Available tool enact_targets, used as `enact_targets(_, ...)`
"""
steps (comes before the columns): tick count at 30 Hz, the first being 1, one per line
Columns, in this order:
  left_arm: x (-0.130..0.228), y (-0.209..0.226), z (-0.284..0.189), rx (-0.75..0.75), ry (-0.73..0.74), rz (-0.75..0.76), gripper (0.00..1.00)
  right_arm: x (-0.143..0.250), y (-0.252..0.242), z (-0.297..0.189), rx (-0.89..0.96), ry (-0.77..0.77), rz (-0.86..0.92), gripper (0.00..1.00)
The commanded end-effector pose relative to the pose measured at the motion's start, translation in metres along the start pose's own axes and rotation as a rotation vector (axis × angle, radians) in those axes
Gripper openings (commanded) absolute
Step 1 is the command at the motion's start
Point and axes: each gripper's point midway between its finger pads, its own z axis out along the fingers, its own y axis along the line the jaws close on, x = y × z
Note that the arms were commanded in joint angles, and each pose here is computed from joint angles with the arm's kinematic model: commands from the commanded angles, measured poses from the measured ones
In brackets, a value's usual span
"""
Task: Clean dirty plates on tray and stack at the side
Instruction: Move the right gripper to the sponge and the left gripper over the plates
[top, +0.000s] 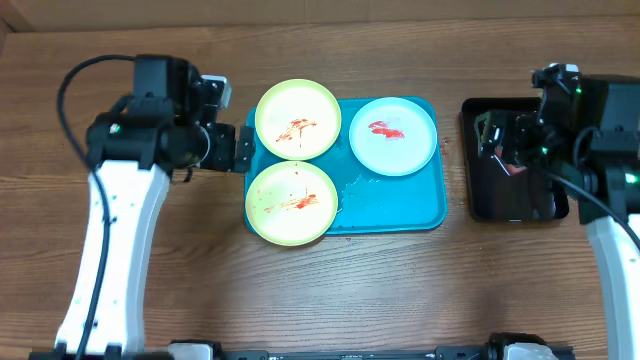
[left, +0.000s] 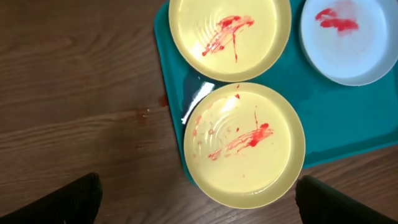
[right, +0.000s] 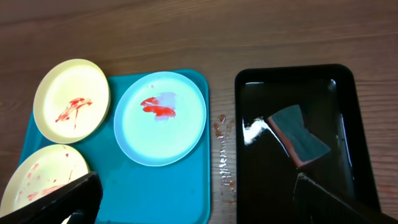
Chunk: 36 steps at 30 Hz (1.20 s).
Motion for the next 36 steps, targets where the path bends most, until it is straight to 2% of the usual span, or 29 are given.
enact_targets(1, -0.008, -0.003, 0.014, 0.049, 0.019, -0.048, 1.00, -0.011, 0.001, 0.005, -0.012, -0.013, -0.002, 1.00)
enact_targets(2, -0.009, -0.004, 0.021, 0.060, 0.032, -0.051, 1.00, -0.010, 0.000, 0.011, -0.011, -0.001, 0.001, 1.00)
enact_targets(4, -0.011, -0.002, 0.032, 0.063, 0.048, -0.068, 0.94, -0.007, -0.003, 0.024, -0.008, 0.034, 0.008, 0.91)
enact_targets(7, -0.016, -0.001, 0.039, 0.063, 0.040, -0.096, 0.90, -0.001, -0.011, 0.042, 0.014, 0.080, 0.020, 0.86)
enact_targets(14, -0.041, -0.013, 0.041, 0.076, -0.055, -0.082, 0.87, 0.014, -0.055, 0.078, 0.091, 0.177, 0.103, 0.85)
enact_targets(20, -0.047, -0.027, 0.046, 0.059, -0.075, -0.072, 0.84, 0.014, -0.100, 0.085, 0.161, 0.172, 0.177, 0.85)
enact_targets(27, -0.044, -0.027, 0.057, 0.018, -0.052, -0.055, 0.84, 0.028, -0.117, 0.111, 0.153, 0.244, 0.033, 0.82)
enact_targets(36, -0.046, -0.026, 0.058, 0.017, -0.055, -0.055, 0.85, 0.049, -0.129, 0.149, 0.130, 0.333, -0.064, 0.77)
